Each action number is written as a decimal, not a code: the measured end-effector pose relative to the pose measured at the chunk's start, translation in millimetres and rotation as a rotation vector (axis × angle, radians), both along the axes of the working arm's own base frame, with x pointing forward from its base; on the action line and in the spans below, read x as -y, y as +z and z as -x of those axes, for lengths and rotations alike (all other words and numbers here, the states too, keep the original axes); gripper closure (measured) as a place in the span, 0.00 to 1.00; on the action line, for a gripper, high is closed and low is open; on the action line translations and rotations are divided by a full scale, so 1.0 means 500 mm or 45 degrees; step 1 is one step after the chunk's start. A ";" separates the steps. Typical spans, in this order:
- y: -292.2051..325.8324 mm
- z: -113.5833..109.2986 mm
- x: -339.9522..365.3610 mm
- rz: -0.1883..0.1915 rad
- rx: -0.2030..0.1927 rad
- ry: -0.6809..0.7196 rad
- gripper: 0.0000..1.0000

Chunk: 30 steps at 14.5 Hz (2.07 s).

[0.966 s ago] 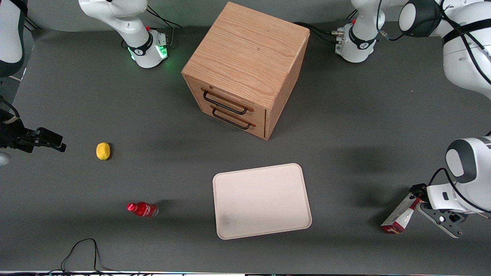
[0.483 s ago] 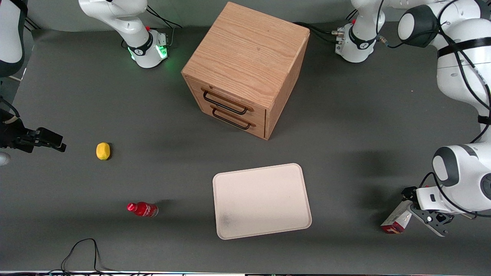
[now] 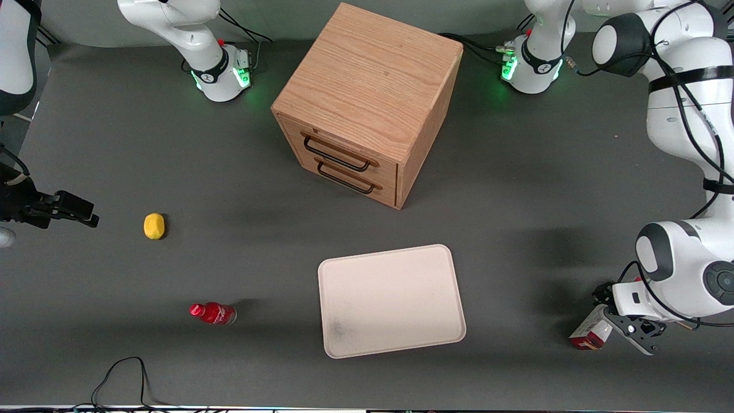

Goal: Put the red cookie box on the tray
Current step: 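Lower the left gripper over the cookie box and close on its end, then lift the cookie box upright with the left gripper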

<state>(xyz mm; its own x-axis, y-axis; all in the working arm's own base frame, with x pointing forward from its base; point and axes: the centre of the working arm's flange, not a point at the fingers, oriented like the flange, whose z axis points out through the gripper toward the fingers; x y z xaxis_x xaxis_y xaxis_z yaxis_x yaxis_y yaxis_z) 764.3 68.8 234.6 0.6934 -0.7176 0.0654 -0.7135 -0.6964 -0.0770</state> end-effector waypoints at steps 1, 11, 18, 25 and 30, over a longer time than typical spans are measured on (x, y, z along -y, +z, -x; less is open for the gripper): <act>0.000 0.000 0.000 0.010 0.001 0.007 0.34; 0.011 0.004 0.000 0.068 -0.030 0.043 0.95; 0.253 0.022 -0.002 0.077 -0.124 0.051 0.95; 0.554 0.123 0.007 0.071 -0.154 0.104 0.95; 0.651 0.166 0.014 0.067 -0.138 0.216 0.95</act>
<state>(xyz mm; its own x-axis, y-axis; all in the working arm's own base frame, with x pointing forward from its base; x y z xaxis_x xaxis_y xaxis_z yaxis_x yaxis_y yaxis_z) 681.2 61.8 559.9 0.8092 -0.5873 0.0183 -0.5875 -0.8085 0.0337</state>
